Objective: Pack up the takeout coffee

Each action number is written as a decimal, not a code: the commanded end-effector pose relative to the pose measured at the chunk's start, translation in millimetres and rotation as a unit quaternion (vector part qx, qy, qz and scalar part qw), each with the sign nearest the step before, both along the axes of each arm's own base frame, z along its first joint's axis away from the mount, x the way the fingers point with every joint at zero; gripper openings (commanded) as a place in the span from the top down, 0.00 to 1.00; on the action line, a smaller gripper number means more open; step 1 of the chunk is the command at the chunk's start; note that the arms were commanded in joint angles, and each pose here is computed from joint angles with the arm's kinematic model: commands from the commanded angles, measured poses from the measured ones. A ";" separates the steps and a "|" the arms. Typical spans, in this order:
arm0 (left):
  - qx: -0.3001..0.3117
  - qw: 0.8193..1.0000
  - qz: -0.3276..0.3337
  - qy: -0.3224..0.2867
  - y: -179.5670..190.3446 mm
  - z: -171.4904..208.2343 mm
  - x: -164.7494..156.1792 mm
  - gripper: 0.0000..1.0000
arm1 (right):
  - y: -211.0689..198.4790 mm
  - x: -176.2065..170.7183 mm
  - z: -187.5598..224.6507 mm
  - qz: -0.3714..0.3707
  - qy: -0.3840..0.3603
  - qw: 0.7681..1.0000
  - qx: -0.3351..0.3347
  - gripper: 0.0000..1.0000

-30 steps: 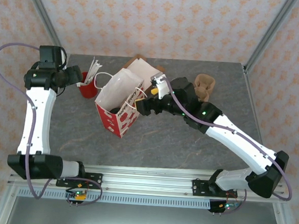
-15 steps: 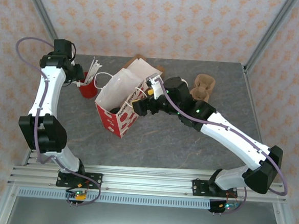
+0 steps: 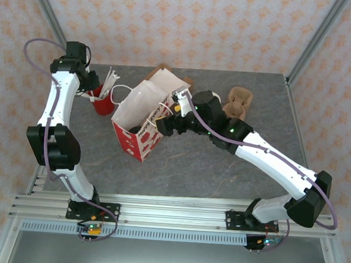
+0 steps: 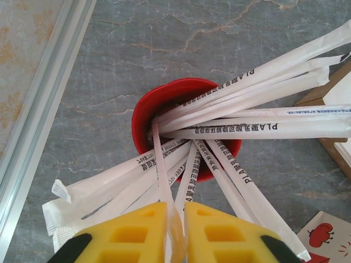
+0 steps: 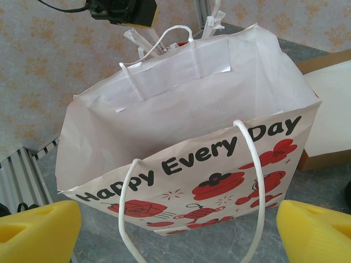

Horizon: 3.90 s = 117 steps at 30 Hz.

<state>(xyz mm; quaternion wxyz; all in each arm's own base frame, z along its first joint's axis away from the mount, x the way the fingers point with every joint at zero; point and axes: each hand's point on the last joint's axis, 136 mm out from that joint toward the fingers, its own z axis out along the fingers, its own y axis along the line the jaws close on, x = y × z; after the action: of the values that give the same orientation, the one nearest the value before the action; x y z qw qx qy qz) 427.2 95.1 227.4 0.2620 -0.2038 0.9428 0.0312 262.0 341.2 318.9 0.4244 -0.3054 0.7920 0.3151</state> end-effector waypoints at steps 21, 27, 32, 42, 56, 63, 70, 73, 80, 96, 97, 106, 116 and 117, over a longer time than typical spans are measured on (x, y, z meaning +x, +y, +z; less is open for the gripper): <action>0.056 0.983 -0.022 -0.175 -28.7 168.7 -80.8 1.00 | -22.2 15.9 2.6 -0.076 -0.012 0.997 -0.025 0.06; -0.012 0.958 -0.124 -0.260 -100.7 221.4 -128.4 1.00 | -44.2 34.3 14.9 -0.136 -0.022 0.990 -0.022 0.04; -0.080 0.933 -0.212 -0.280 -151.2 237.1 -164.8 1.00 | -70.0 51.9 15.0 -0.184 -0.010 0.983 -0.026 0.04; -0.160 0.917 -0.301 -0.210 -198.8 200.4 -195.0 1.00 | -102.4 61.0 11.9 -0.232 -0.011 0.972 -0.042 0.04; -0.134 0.937 -0.301 -0.116 -197.4 132.2 -171.2 1.00 | -102.3 58.6 -4.7 -0.230 0.006 0.972 -0.050 0.04; -0.197 0.922 -0.320 -0.087 -225.7 106.3 -142.0 1.00 | -102.1 57.8 -12.4 -0.230 0.013 0.972 -0.051 0.04; -0.212 0.924 -0.314 -0.045 -234.3 70.1 -116.1 0.98 | -106.3 59.3 -17.7 -0.238 0.007 0.969 -0.063 0.04; -0.185 0.937 -0.295 -0.025 -225.7 54.2 -104.3 0.85 | -108.6 60.5 -19.7 -0.242 0.005 0.968 -0.070 0.04; -0.157 0.943 -0.289 -0.045 -218.9 66.1 -92.6 0.56 | -122.3 62.5 -25.0 -0.260 0.006 0.961 -0.090 0.03; -0.207 0.888 -0.349 -0.216 -272.8 174.4 -117.4 0.34 | -298.4 136.9 -71.9 -0.529 0.116 0.834 -0.107 0.08; -0.206 0.885 -0.359 -0.213 -280.2 172.8 -120.1 0.34 | -301.2 142.5 -76.8 -0.532 0.124 0.829 -0.115 0.08; -0.173 0.873 -0.408 -0.201 -317.6 164.0 -140.8 0.34 | -305.0 172.0 -131.2 -0.528 0.185 0.813 -0.162 0.15; -0.045 0.908 -0.358 -0.213 -285.7 157.2 -110.0 0.34 | -279.8 153.9 -91.1 -0.475 0.152 0.863 -0.084 0.18; -0.029 0.912 -0.351 -0.212 -281.4 157.8 -104.9 0.33 | -273.2 152.1 -83.6 -0.465 0.142 0.871 -0.074 0.18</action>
<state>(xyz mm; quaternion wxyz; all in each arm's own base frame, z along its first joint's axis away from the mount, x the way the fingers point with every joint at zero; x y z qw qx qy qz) 303.2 -206.1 379.2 0.4124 0.1419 0.8752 -0.2091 419.3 52.5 200.1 0.3331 0.1377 0.9326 0.0161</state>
